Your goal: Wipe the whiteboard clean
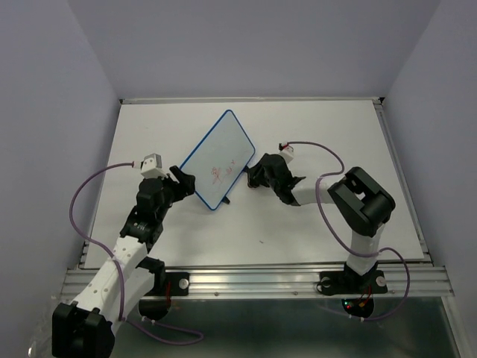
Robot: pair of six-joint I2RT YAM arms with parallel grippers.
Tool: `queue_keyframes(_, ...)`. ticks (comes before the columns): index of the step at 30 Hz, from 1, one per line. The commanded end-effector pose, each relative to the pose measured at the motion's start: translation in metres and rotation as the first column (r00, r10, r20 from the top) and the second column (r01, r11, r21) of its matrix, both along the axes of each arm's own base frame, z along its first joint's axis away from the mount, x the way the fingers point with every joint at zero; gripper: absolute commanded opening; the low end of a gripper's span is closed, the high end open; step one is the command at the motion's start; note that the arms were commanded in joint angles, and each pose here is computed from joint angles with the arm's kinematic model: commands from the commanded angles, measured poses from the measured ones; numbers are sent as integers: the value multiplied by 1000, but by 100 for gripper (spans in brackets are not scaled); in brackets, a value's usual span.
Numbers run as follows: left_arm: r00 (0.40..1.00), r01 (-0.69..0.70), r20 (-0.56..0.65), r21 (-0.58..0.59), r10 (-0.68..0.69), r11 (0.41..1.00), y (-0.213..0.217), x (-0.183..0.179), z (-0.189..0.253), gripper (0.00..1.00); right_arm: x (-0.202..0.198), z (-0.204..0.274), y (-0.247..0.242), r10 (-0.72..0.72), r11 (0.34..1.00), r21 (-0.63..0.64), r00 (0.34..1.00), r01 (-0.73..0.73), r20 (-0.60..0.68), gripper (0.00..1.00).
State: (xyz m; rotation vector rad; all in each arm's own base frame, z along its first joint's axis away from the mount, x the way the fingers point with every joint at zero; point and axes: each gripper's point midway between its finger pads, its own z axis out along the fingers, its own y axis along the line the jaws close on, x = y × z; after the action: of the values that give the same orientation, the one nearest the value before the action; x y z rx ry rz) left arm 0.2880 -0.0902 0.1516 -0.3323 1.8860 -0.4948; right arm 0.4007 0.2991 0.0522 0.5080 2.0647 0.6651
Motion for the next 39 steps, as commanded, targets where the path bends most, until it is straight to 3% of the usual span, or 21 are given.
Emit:
queue_keyframes(1, 999, -18, 35, -23, 19, 1000, 1, 2, 15, 79, -7, 28, -3, 49, 998, -47, 998, -47, 39, 1)
queue_keyframes(6, 997, 30, 74, -63, -25, 998, -9, -1, 29, 80, -2, 103, 18, 129, 989, 41, 975, -139, 183, 1)
queue_keyframes(11, 994, 48, 99, -104, -38, 993, -14, -7, 40, 86, 4, 137, 38, 137, 976, 126, 955, -175, 264, 1)
queue_keyframes(14, 991, 78, 120, -135, -62, 988, -20, -12, 52, 86, 23, 153, 47, 116, 979, 121, 938, -164, 328, 1)
queue_keyframes(20, 989, 63, 141, -156, -41, 986, -15, -19, 85, 96, 64, 186, 58, 31, 990, 113, 908, -86, 417, 1)
queue_keyframes(23, 985, 8, 173, -158, 20, 987, -4, -18, 105, 99, 78, 202, 66, -3, 987, 147, 898, -69, 441, 1)
queue_keyframes(33, 983, -107, 140, -119, 123, 987, 11, 1, 120, 99, 98, 173, 88, -18, 978, 201, 931, -60, 366, 1)
queue_keyframes(39, 992, -93, 78, -66, 98, 993, 4, 17, 109, 99, 95, 121, 71, -66, 988, 152, 958, 24, 278, 1)
